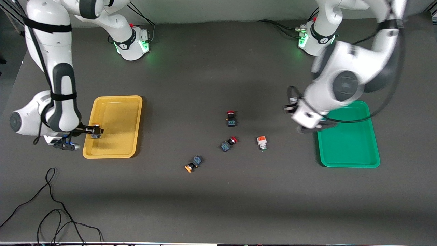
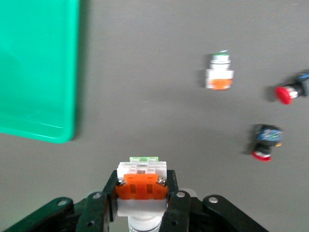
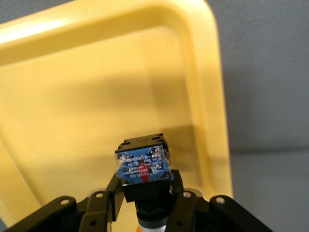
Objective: Place green and yellow buttons in trays
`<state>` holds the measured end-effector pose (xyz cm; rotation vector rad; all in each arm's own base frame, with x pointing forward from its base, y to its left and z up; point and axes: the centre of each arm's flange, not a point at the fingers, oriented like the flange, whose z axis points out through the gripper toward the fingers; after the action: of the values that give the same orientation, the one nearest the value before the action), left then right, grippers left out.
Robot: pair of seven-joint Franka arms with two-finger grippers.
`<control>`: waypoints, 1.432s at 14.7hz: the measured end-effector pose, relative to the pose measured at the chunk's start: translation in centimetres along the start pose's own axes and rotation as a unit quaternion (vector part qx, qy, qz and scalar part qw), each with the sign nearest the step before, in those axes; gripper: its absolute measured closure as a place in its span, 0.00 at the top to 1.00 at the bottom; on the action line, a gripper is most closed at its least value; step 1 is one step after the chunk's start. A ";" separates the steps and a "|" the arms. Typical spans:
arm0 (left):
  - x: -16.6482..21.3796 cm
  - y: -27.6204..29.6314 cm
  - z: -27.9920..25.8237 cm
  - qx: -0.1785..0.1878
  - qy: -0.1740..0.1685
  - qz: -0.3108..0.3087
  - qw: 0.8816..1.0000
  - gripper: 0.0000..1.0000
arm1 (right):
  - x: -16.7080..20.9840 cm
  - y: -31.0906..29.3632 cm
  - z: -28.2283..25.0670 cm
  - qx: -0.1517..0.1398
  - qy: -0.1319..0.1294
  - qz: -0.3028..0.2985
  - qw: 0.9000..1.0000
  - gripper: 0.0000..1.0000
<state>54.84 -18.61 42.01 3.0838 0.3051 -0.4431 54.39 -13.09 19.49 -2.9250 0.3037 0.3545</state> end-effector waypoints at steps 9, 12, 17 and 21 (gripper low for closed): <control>7.6 -18.0 11.6 0.019 0.068 0.059 0.996 0.41 | 1.7 -20.3 -4.7 -0.005 0.036 0.036 0.999 1.00; 8.4 -18.2 19.3 0.021 0.084 0.071 0.994 0.41 | 0.0 -30.7 -4.3 -0.005 0.046 0.059 0.997 1.00; 9.4 -17.9 21.1 0.025 0.086 0.084 0.992 0.50 | 0.5 -40.6 0.8 0.003 0.055 0.146 0.988 1.00; 10.8 -18.8 13.3 0.035 0.052 0.089 0.994 0.89 | 2.5 -44.7 4.4 0.021 0.082 0.234 0.969 1.00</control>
<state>57.71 1.36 26.49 3.1697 0.0132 -0.2942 65.79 30.42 21.41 -2.8162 1.0176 0.1605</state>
